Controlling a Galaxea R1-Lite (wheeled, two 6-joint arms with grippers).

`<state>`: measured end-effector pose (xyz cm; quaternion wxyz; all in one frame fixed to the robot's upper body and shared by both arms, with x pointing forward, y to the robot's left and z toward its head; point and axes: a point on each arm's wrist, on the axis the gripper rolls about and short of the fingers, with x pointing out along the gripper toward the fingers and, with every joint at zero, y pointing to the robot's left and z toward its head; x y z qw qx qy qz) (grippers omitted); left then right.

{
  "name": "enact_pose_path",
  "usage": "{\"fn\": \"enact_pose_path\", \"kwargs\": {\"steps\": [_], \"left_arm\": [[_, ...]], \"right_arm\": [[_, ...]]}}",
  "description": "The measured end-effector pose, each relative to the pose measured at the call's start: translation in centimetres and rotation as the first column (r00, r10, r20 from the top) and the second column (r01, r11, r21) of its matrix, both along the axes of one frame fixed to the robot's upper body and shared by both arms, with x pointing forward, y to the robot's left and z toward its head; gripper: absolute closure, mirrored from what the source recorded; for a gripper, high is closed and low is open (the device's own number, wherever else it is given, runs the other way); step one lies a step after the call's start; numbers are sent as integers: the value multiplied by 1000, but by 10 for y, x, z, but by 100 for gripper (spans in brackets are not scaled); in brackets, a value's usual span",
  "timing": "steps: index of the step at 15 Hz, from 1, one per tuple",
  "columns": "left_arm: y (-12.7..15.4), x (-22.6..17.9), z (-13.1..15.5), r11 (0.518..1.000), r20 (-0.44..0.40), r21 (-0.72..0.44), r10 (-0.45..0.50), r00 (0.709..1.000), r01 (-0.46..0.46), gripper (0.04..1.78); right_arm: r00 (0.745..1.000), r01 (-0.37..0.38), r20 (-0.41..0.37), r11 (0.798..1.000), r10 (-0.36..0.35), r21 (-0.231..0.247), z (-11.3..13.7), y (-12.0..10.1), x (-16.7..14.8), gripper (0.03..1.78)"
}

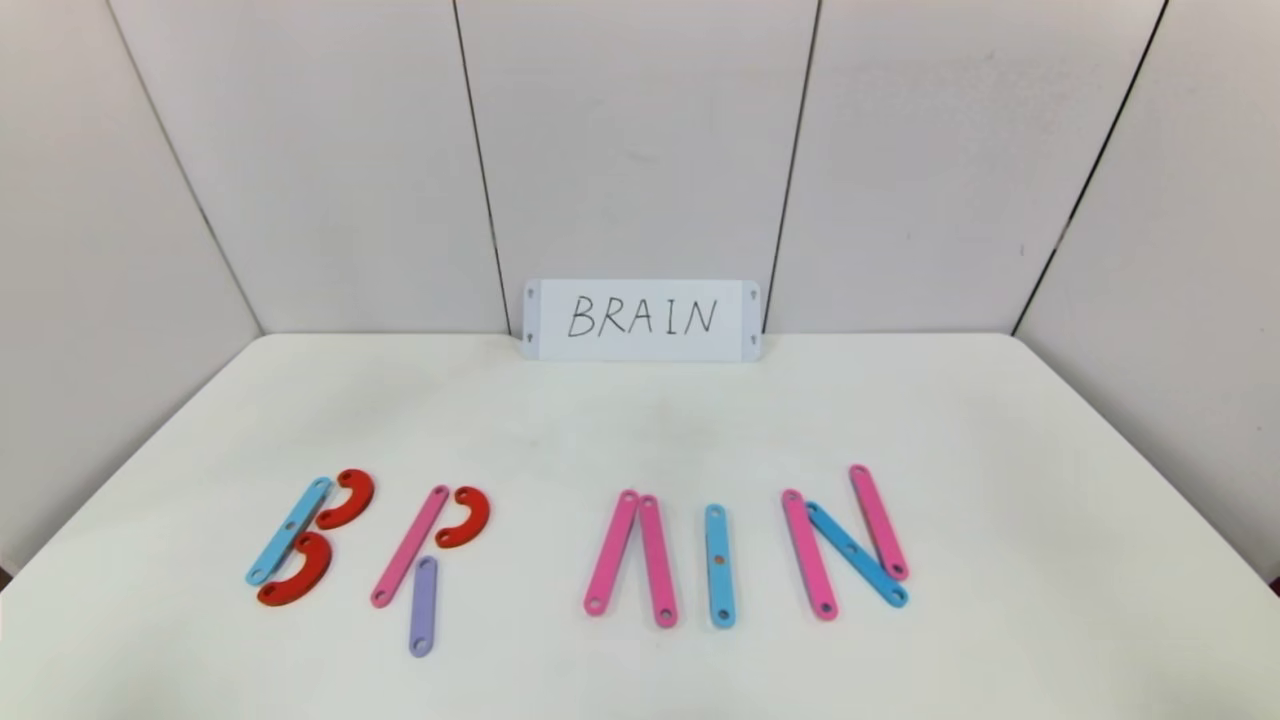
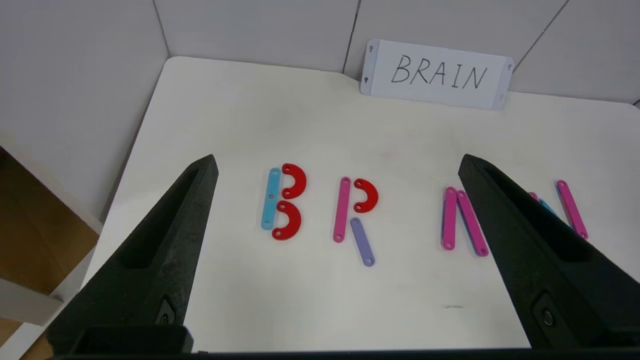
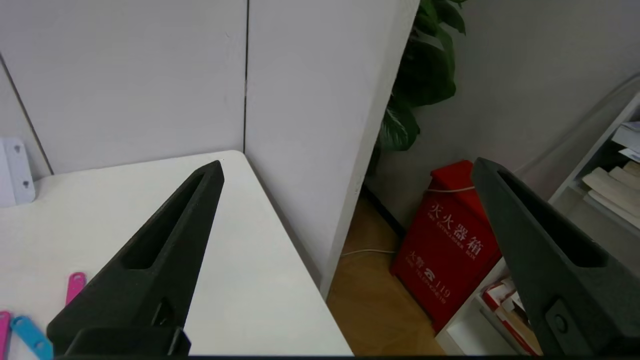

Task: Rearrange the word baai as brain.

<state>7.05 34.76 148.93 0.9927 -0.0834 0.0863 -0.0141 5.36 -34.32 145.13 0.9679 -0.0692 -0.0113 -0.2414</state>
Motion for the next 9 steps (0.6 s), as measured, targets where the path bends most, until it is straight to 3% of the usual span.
{"fn": "enact_pose_path", "kwargs": {"steps": [2,6,9], "left_arm": [[1,-26,-10,1000,21,0,-11,1000,11,13],[-13,-69,-33,997,75,34,-67,995,64,13],[-18,-94,-53,992,93,58,-120,988,115,13]], "right_arm": [[999,-24,25,1000,24,-6,-10,3,-29,8],[981,-44,188,999,44,-4,-17,9,-74,8],[964,-52,259,999,54,-15,-24,11,-98,8]]}}
